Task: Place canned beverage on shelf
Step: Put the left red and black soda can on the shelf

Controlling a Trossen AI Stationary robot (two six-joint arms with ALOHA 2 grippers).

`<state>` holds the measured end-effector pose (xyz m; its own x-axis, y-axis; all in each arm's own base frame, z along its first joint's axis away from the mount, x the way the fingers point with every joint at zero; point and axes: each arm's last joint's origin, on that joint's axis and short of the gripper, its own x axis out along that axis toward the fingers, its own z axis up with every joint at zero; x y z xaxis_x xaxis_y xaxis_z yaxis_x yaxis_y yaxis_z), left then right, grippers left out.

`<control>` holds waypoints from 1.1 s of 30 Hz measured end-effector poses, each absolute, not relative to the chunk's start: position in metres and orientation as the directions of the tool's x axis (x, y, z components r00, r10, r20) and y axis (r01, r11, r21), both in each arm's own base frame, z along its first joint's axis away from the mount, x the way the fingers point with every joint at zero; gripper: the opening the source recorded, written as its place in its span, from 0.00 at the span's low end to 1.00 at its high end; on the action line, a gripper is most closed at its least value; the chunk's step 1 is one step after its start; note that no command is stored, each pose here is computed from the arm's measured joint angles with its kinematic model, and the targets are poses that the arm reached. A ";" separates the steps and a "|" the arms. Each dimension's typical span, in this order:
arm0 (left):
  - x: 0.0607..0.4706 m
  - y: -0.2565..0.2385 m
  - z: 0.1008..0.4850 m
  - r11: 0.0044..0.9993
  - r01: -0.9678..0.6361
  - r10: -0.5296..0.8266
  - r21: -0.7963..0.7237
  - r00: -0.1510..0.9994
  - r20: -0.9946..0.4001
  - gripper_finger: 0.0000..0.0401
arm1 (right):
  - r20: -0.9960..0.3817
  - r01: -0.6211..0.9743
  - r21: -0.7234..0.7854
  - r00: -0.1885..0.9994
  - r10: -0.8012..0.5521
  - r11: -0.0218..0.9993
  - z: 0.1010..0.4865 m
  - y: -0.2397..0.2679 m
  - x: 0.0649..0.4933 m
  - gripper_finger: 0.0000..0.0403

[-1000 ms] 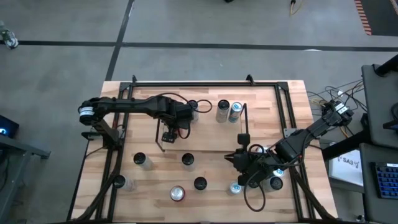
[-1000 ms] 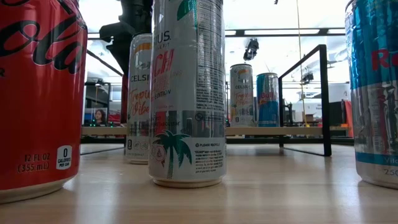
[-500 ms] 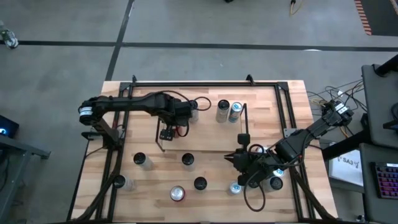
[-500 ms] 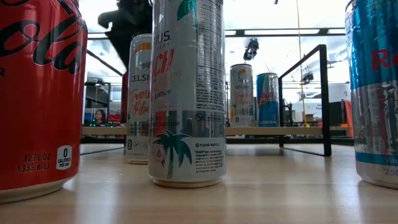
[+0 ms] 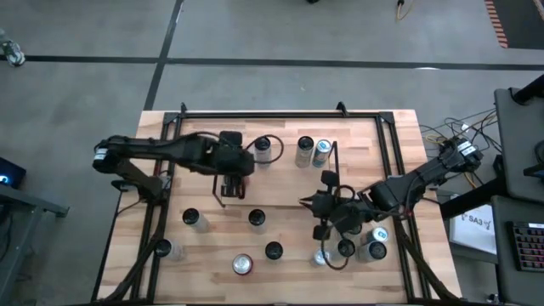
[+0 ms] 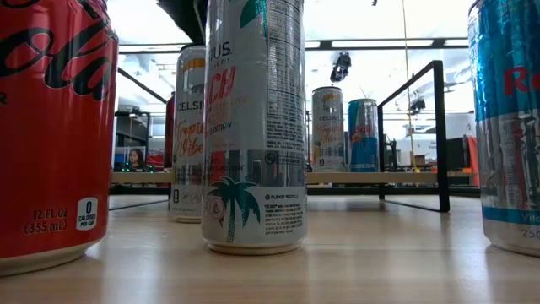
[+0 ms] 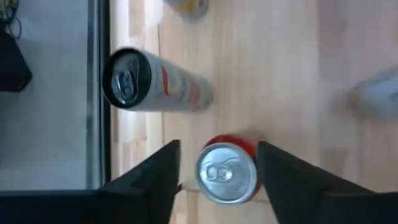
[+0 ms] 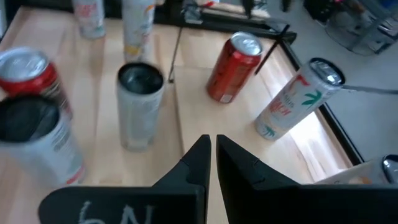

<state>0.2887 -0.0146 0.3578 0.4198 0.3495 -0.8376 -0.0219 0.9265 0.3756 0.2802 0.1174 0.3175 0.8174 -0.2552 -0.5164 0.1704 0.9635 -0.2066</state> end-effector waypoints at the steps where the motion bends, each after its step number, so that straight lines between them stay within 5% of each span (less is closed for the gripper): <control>1: 0.286 -0.019 0.362 0.929 -0.045 0.347 0.367 0.448 -0.824 0.42 | -0.507 0.182 -0.199 0.822 -0.260 0.963 0.319 0.115 0.282 0.04; 13: 0.259 -0.076 0.362 0.869 -0.218 0.449 0.444 0.725 -0.522 0.14 | -0.381 0.239 -0.168 0.879 -0.287 0.956 0.331 0.089 0.306 0.04; 33: 0.185 -0.060 0.298 0.850 -0.436 0.466 0.296 0.884 -0.037 0.12 | -0.388 0.325 -0.256 0.828 -0.404 0.911 0.306 0.052 0.406 0.04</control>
<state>0.1849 -0.0602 0.2976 0.8839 0.4662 -0.0367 -0.4360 0.8499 0.2961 0.4063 0.0516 0.3063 0.8280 -0.4043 -0.3885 0.3246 0.9106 -0.2558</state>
